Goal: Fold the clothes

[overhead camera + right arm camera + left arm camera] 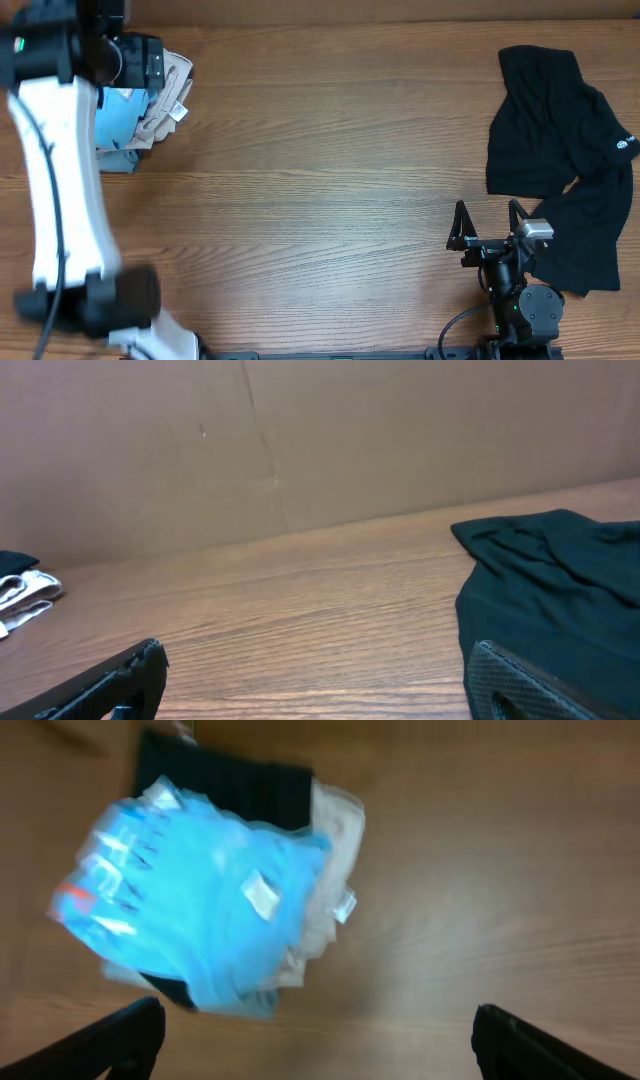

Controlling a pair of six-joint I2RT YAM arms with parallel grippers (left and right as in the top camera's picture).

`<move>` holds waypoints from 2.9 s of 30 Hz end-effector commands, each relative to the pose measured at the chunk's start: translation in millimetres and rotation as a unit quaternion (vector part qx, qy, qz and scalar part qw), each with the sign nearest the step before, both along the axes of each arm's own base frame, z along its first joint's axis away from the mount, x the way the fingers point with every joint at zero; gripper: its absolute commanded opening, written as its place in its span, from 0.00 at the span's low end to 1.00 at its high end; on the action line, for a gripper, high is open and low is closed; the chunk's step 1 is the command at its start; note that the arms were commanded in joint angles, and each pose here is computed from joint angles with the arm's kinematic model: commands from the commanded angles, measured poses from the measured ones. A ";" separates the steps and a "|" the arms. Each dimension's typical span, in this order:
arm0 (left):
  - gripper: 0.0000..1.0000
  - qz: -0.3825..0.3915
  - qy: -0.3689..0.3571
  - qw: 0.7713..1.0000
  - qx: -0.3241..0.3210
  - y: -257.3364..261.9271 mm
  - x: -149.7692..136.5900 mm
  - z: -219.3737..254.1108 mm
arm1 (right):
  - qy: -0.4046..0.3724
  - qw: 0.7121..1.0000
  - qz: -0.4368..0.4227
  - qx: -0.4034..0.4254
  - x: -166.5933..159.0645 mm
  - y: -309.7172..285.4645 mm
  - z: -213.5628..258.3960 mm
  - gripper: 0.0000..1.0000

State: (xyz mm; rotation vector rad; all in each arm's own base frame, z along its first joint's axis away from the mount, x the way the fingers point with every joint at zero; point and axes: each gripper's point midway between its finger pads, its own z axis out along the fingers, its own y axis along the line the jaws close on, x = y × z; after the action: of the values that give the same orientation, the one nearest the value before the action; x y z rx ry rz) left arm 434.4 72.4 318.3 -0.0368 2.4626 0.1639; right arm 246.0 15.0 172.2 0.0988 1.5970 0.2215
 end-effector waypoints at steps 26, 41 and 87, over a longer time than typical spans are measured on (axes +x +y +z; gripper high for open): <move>1.00 -0.005 -0.436 0.900 -0.018 -41.1 -177.3 -64.0 | -0.002 1.000 0.004 -0.001 -0.2 1.9 -1.6 1.00; 1.00 -0.005 -0.487 0.873 -0.035 -50.3 -190.1 -115.5 | -0.002 1.000 0.004 -0.001 -0.2 1.9 -1.6 1.00; 1.00 -0.006 -0.401 0.915 -0.038 -52.4 -189.1 -162.2 | -0.002 1.000 0.004 -0.001 -0.2 1.9 -1.6 1.00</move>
State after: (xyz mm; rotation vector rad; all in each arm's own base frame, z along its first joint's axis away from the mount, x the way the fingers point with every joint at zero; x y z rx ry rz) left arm 245.6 20.2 155.2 -0.0963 1.6518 0.0350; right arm 246.0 15.2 172.1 0.0985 1.5974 0.2224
